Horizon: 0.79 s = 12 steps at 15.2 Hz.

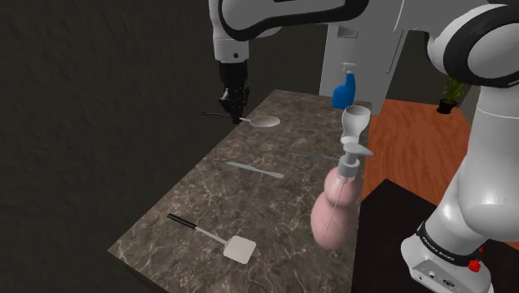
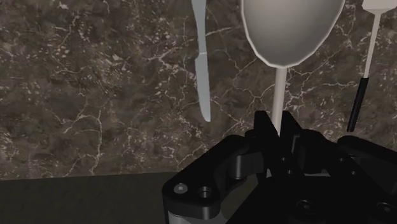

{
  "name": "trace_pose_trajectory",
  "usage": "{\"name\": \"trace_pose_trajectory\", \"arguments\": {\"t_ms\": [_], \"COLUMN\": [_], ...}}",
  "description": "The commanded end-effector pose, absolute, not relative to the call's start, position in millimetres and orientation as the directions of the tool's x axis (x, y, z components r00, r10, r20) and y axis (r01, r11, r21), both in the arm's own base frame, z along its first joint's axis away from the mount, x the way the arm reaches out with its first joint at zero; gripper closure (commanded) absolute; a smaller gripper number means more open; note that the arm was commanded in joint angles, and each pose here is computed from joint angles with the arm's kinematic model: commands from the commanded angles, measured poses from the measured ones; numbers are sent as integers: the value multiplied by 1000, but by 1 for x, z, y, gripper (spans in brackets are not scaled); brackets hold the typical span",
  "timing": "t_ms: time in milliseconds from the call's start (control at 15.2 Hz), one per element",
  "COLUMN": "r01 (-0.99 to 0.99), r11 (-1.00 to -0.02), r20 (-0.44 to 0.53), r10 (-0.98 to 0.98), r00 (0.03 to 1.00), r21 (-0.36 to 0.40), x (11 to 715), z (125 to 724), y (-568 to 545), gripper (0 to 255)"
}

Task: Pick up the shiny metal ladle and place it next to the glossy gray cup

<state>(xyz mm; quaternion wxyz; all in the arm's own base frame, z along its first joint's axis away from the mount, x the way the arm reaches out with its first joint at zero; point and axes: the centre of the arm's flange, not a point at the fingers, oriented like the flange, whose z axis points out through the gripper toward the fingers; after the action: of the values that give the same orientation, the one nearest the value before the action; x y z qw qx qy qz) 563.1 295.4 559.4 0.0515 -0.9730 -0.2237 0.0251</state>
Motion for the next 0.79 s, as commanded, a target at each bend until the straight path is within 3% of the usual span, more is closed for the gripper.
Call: {"name": "trace_pose_trajectory", "arguments": {"t_ms": [0, 726], "r01": [433, 433], "r11": [-894, -894], "r20": [-26, -26], "r10": [438, 438], "r00": [898, 898], "r21": [-112, -112], "x": [561, 560], "z": [558, 558], "y": [268, 123], "gripper": [255, 255]}}
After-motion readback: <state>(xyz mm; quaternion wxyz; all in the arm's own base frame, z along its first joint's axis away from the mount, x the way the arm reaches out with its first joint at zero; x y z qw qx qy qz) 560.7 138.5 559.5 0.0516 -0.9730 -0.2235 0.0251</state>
